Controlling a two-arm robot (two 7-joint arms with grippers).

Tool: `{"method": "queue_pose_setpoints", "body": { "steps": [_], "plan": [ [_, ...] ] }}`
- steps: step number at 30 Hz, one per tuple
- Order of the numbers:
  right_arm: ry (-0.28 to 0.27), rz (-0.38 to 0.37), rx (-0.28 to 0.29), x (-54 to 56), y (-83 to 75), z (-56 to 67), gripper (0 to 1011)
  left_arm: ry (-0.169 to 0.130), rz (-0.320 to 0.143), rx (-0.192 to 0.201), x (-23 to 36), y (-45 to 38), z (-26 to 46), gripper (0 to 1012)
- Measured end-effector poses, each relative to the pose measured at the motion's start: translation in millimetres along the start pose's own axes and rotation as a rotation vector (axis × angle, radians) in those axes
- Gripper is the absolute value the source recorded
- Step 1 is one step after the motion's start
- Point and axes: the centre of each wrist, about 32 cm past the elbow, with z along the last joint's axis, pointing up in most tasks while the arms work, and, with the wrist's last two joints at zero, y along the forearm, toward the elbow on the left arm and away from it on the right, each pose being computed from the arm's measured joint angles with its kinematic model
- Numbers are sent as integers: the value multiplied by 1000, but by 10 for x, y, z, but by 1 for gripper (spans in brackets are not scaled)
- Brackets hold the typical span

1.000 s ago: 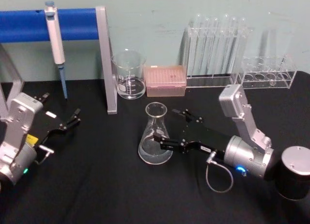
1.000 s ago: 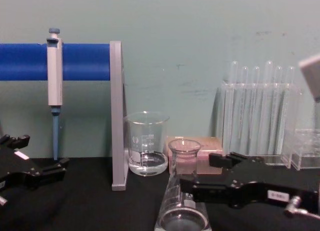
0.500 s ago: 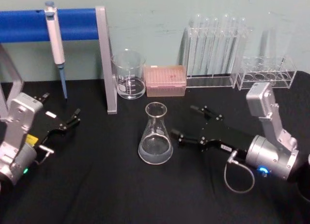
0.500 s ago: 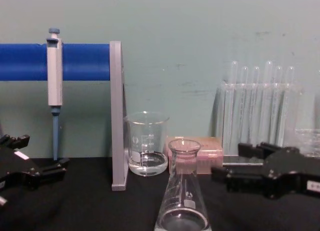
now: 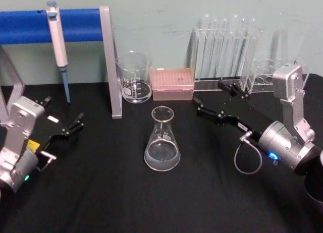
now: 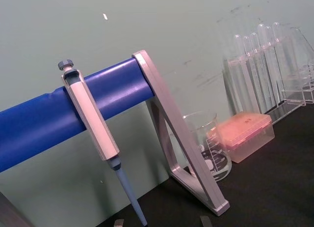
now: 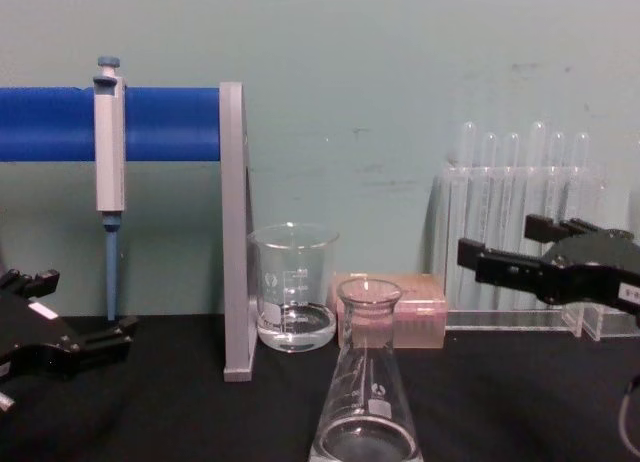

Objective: Grasp the erlenmeyer flask with one hand, shake it three times, then place it back.

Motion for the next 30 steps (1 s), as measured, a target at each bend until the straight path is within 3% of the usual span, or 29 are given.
{"method": "queue_pose_setpoints", "body": {
  "steps": [11, 17, 30],
  "plan": [
    [14, -173, 11, -103, 197, -146, 1002, 0, 0, 0, 0, 0, 0, 1001],
    [18, -224, -1, -144, 278, -252, 1002, 0, 0, 0, 0, 0, 0, 1001],
    [25, -292, -89, -190, 382, -540, 1002, 0, 0, 0, 0, 0, 0, 1001]
  ]
}}
